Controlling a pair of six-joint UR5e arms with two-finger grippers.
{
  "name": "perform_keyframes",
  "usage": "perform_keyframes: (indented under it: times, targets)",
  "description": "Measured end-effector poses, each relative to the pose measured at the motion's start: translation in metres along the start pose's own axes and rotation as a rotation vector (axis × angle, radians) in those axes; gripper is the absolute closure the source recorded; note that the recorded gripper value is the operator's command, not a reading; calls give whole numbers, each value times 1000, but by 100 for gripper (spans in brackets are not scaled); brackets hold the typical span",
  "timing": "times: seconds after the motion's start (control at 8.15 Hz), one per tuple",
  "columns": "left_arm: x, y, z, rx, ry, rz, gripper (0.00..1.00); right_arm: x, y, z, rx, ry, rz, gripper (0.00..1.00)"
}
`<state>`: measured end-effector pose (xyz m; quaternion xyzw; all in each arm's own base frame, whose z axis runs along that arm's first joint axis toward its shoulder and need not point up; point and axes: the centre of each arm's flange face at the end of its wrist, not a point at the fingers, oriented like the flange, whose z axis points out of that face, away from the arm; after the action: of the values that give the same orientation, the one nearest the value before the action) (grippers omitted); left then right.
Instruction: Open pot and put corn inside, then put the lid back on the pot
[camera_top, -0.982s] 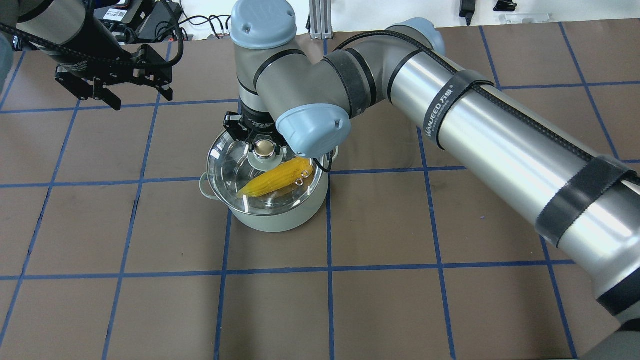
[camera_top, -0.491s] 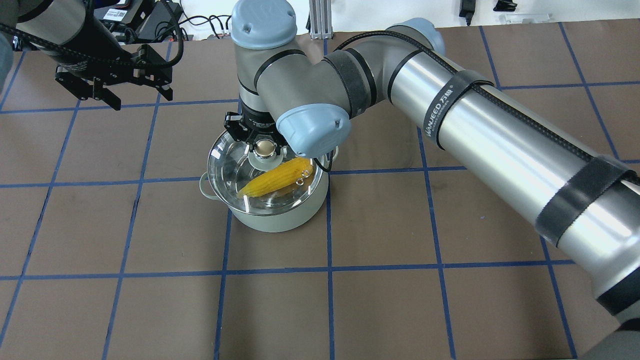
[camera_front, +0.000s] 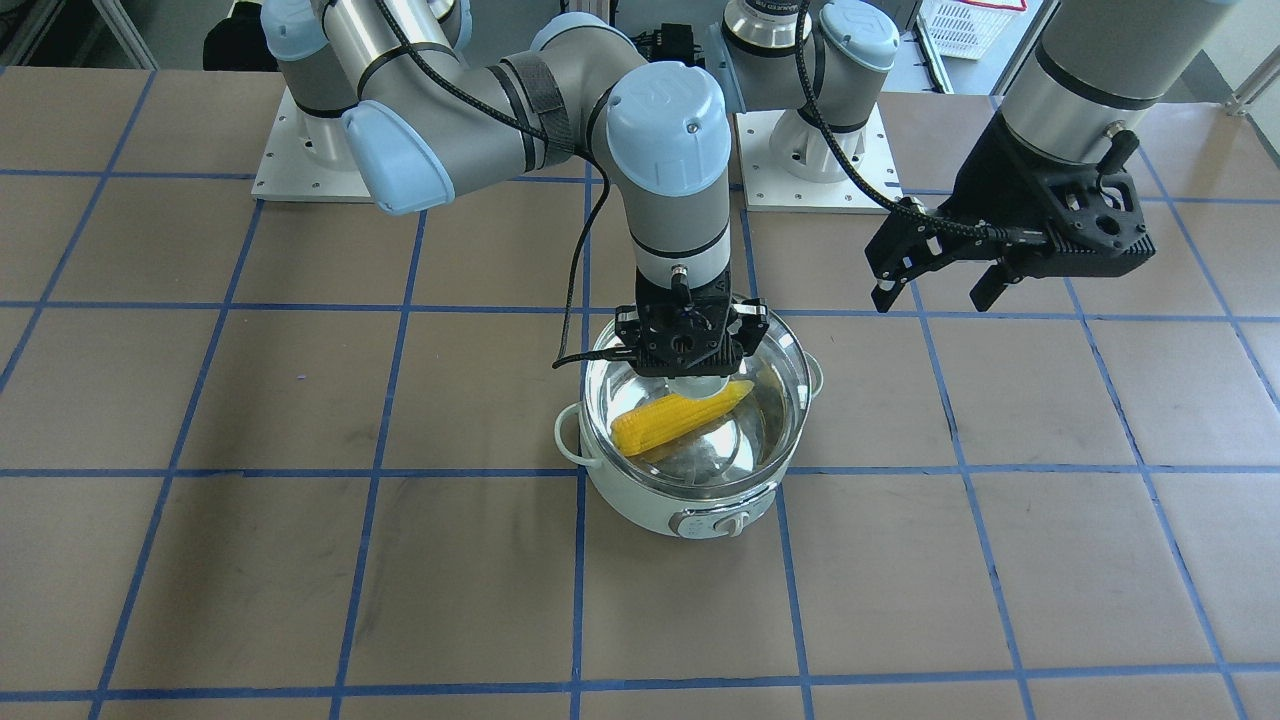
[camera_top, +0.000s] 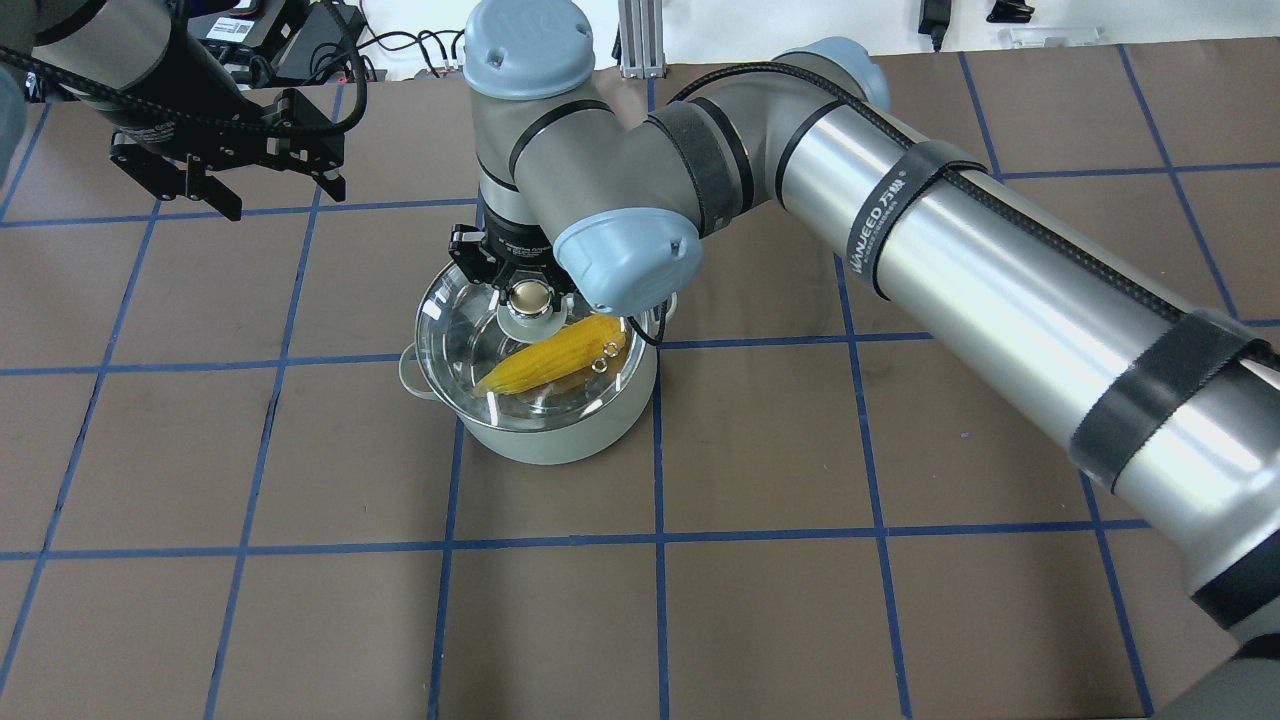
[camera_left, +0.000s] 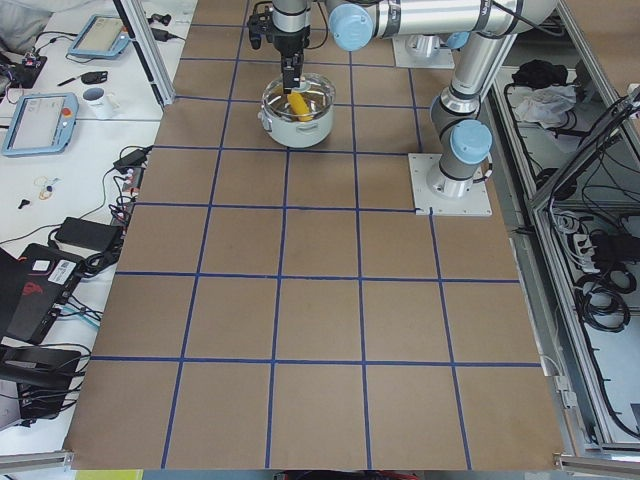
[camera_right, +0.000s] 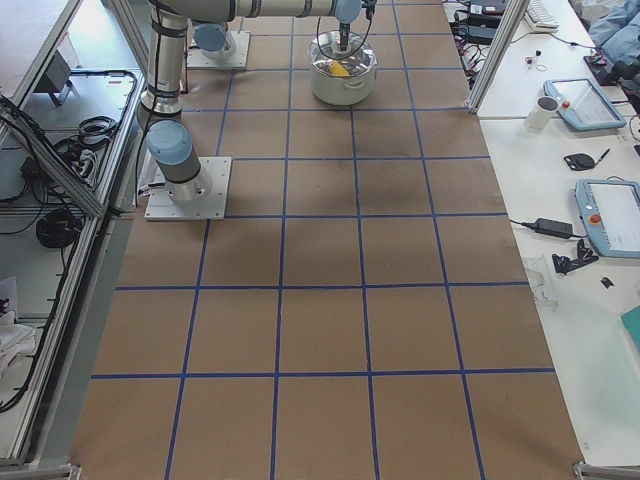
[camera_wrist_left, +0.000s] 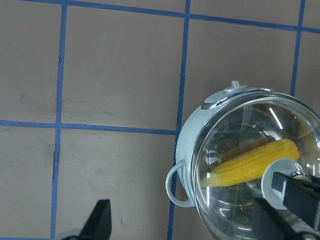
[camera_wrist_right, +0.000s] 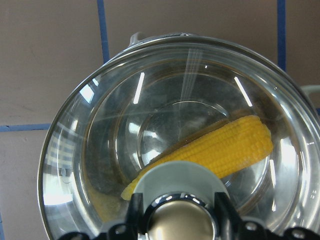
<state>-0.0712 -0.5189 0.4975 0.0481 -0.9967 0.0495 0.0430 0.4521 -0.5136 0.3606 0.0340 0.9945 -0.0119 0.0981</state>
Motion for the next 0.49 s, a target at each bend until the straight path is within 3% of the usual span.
perform_keyframes:
  times: [0.25,0.49]
  targets:
    - [0,0,0,0,0,0,0,0,0,0,-2,-2,6,64]
    - [0,0,0,0,0,0,0,1,0,2,0,6,6,38]
